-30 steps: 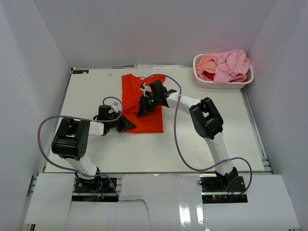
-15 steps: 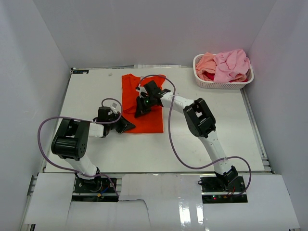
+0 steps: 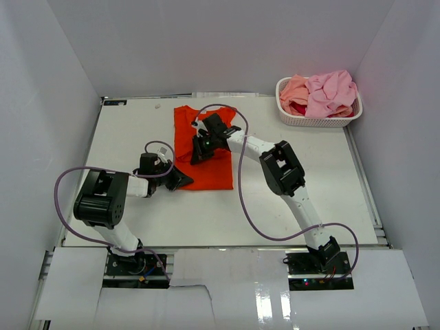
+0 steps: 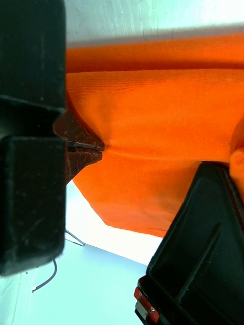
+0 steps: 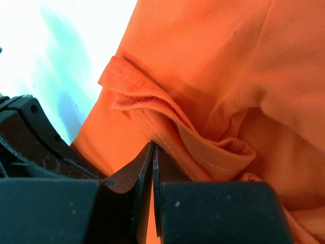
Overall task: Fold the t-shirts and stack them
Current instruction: Fold the folded rectangular tshirt in 1/3 of the way
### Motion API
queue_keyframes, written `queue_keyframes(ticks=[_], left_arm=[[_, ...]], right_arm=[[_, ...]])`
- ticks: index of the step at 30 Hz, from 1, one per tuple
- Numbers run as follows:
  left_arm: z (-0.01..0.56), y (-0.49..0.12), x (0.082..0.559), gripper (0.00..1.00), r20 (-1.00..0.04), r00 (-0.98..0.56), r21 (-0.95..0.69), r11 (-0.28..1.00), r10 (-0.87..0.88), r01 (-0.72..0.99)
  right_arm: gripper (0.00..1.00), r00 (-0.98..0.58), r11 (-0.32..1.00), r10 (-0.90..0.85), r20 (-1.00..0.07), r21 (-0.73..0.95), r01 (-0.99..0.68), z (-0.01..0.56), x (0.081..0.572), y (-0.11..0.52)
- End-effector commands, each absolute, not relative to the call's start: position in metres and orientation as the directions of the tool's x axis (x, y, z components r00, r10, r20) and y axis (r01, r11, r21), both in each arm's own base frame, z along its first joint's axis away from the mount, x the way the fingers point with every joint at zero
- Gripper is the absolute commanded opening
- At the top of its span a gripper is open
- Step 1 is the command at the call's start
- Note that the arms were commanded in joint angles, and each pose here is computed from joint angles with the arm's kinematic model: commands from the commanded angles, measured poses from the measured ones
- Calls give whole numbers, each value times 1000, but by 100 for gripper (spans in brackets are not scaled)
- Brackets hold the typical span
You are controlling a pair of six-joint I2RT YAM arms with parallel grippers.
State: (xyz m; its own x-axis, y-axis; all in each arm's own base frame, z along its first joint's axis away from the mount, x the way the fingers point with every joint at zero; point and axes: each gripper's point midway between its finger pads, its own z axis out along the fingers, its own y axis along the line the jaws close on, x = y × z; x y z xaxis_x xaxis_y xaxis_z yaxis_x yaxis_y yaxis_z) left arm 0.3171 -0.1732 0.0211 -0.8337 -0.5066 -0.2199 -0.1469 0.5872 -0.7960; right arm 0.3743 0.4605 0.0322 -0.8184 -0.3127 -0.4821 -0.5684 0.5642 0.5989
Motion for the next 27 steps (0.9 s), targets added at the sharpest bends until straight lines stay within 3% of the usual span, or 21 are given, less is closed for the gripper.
queue_keyframes(ticks=[1,14,27], left_arm=[[-20,-163,290,0,-134,-851,-722,638,-508,-268],[-49,-153,275,0,-88,-851,-654,674,-518,-343],[-45,-149,273,0,-113,-853,-633,698,-510,-334]], right_arm=[[8,-789,602,-315,-528,531,-596,16,393,460],[8,-697,698,-324,-640,336,-633,15,431,444],[8,-457,717,-288,-842,127,-686,101,490,453]])
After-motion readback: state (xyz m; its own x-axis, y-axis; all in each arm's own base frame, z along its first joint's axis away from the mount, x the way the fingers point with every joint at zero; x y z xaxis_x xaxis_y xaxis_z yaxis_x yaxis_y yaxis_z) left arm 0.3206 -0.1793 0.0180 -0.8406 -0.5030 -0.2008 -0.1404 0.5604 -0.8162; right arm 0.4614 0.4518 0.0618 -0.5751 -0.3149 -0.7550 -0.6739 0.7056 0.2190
